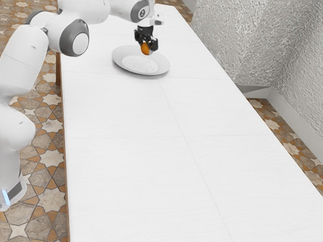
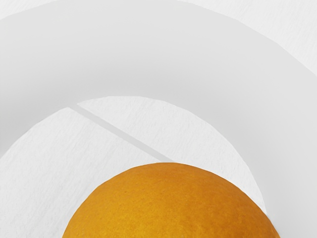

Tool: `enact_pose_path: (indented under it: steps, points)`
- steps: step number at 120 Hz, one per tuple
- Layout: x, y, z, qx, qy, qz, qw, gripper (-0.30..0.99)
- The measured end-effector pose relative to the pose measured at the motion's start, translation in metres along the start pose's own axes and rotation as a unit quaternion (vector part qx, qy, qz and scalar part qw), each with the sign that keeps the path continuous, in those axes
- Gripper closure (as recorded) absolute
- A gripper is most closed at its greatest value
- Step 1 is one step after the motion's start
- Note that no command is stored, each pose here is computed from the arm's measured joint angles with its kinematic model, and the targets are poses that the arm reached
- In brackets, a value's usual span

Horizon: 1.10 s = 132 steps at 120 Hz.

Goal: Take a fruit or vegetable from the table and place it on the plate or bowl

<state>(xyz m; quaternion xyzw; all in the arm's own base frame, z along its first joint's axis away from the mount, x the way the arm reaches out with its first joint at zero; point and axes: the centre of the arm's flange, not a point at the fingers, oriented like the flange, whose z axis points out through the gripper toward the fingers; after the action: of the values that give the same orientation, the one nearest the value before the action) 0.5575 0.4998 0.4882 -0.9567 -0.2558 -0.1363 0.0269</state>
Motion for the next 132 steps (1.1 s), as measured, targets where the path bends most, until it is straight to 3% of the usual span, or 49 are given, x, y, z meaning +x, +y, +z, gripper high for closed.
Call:
enact_pose_path:
  steps: [42, 58, 80, 96, 112, 120, 132]
  points:
    - [0.0, -0.016, 0.052, -0.02, 0.01, -0.023, 0.999, 0.39]
    - [0.002, -0.016, 0.051, -0.024, 0.02, -0.021, 0.999, 0.16]
    - [0.005, -0.011, 0.042, -0.028, 0.031, -0.012, 0.999, 0.05]
    - [0.013, 0.008, -0.009, -0.025, 0.06, 0.007, 0.998, 0.02]
    - [0.011, 0.043, -0.102, -0.021, 0.086, 0.037, 0.995, 0.01]
    - [0.002, 0.091, -0.159, -0.029, 0.09, 0.07, 0.993, 0.0]
    - [-0.037, 0.219, -0.248, -0.055, 0.076, 0.168, 0.981, 0.0]
